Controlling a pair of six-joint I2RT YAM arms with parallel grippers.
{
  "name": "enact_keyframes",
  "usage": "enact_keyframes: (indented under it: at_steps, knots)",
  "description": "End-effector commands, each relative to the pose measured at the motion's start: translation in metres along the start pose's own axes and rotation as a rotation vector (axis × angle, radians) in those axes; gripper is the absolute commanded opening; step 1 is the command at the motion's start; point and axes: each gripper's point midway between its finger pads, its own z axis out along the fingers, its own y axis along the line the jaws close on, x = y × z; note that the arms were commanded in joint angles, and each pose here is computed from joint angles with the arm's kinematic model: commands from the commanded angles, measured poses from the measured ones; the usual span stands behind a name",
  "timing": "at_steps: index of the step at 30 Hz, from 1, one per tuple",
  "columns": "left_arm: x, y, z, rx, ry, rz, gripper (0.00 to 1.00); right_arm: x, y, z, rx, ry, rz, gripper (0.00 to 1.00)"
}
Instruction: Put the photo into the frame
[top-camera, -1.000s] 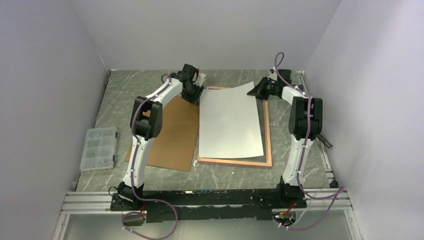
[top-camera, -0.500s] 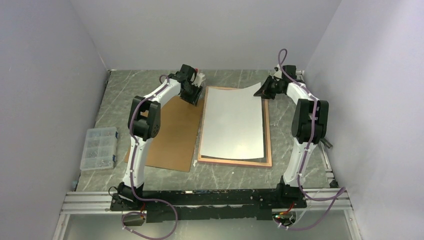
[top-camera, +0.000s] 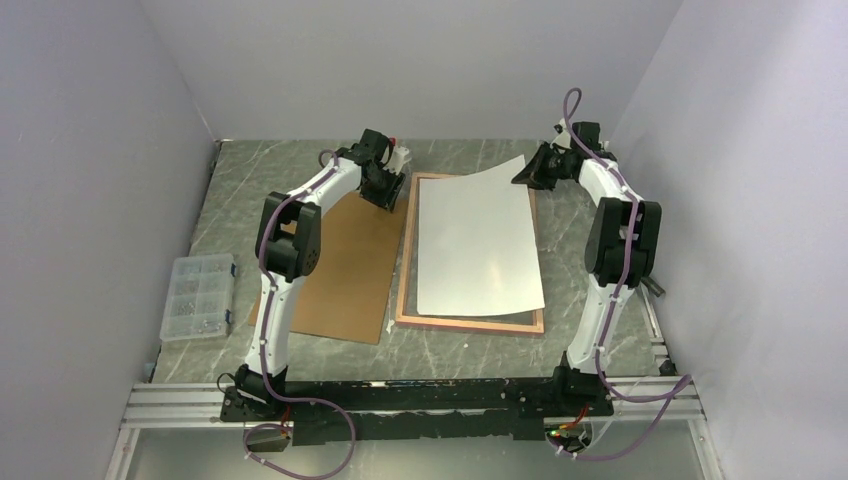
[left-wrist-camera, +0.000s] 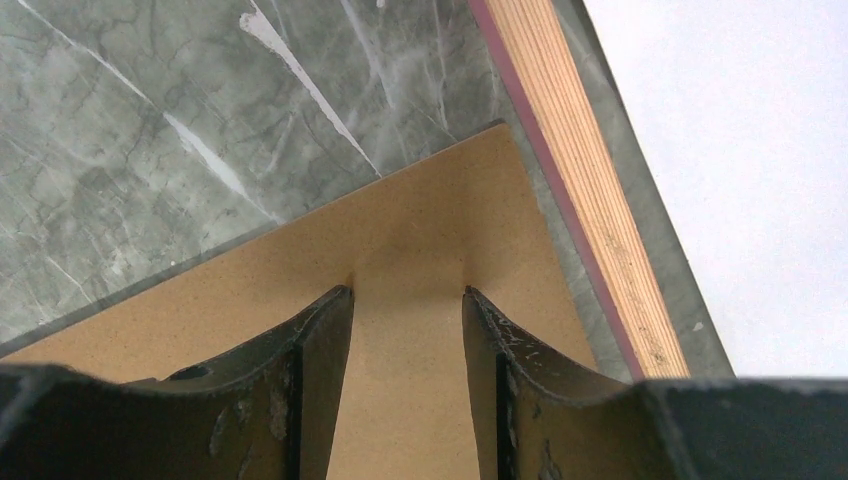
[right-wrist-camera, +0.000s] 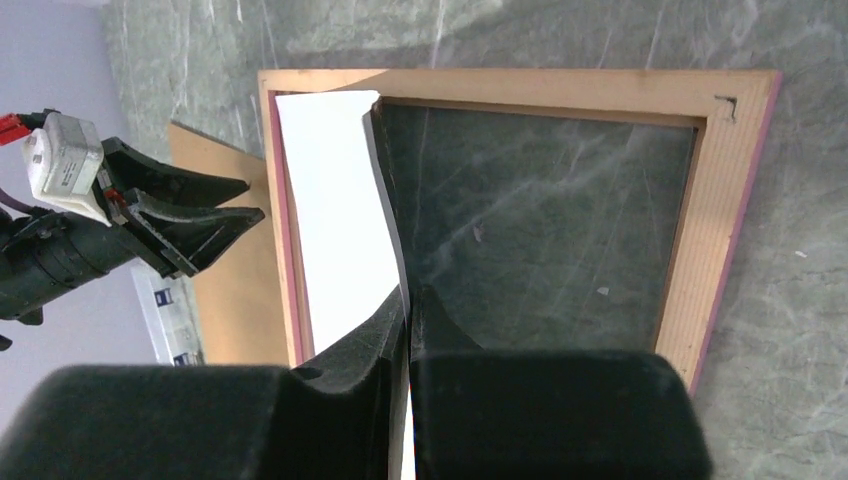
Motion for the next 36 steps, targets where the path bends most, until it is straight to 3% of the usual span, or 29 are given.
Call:
enact_keyframes:
  at_steps: [1, 26, 31, 36]
  knots:
    - [0.02, -0.003, -0.009, 0.019, 0.069, -0.012, 0.51, 0.002, 0.002, 0.004, -0.033, -0.014, 0.037, 0.08]
    - [0.018, -0.005, -0.02, 0.019, 0.059, -0.01, 0.52, 0.009, 0.004, 0.005, 0.041, -0.117, 0.057, 0.15]
    - [0.015, -0.004, -0.029, 0.011, 0.051, -0.011, 0.59, 0.005, 0.004, 0.001, 0.063, -0.124, 0.033, 0.41]
    - [0.007, 0.001, -0.048, 0.023, 0.031, -0.039, 0.75, -0.002, -0.007, -0.008, 0.172, -0.14, 0.021, 0.71]
